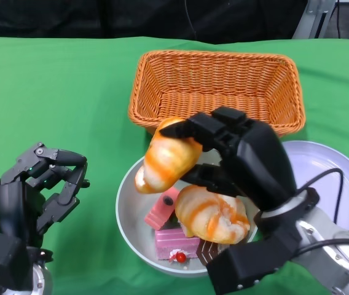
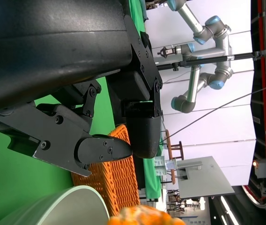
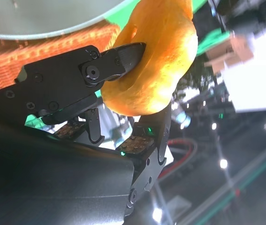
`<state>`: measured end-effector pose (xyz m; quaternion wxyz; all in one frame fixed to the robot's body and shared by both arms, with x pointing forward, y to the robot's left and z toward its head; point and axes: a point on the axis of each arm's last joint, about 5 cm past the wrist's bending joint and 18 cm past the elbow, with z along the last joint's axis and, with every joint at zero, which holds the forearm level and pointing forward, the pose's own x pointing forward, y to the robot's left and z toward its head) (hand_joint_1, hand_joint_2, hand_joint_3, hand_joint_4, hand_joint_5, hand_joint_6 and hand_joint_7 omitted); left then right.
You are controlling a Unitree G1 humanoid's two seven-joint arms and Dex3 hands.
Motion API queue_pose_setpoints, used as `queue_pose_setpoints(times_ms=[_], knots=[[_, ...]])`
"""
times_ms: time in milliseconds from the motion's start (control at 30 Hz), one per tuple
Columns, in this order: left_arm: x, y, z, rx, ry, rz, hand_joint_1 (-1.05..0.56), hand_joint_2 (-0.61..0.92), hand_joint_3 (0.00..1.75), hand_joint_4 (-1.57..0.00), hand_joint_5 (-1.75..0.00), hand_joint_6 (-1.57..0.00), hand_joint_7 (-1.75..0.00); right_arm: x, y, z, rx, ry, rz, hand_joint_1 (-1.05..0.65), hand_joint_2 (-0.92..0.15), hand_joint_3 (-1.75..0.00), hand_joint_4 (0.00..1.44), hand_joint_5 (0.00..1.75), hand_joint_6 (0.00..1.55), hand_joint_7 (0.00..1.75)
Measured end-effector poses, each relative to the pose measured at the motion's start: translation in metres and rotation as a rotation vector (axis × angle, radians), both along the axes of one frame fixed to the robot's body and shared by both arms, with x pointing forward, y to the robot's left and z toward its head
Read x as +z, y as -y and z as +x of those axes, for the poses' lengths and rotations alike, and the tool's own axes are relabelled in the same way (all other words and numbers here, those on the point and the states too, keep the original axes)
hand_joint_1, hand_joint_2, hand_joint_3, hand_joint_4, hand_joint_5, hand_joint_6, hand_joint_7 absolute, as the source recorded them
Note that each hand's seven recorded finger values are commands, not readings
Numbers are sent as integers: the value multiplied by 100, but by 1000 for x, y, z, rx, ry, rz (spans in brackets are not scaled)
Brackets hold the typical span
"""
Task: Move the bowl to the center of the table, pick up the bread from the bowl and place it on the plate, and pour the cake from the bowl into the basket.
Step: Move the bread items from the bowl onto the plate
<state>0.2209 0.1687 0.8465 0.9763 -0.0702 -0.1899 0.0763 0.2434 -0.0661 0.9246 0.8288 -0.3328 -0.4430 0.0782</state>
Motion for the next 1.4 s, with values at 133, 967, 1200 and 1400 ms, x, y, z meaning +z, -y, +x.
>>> queue_pose_setpoints(times_ms=[133,967,1200,1400], knots=[[0,-1,0,1,1,-2,-19,81,42,-79,-148,-87,-102,10,9,-6,-16,8,62,-24,-92,-6,70,151,76,95],[-1,-10,2,16,-18,12,-23,82,37,-82,-145,-89,-100,0,118,-51,-452,-257,285,-18,-90,-3,75,170,79,98],[0,-11,4,16,-13,15,-21,83,36,-82,-145,-89,-101,-5,127,-57,-471,-373,297,-20,-92,-4,71,172,80,90],[1,-12,4,14,-13,16,-22,85,32,-80,-147,-88,-100,-14,138,-60,-571,-653,315,-18,-92,-6,75,134,85,76]])
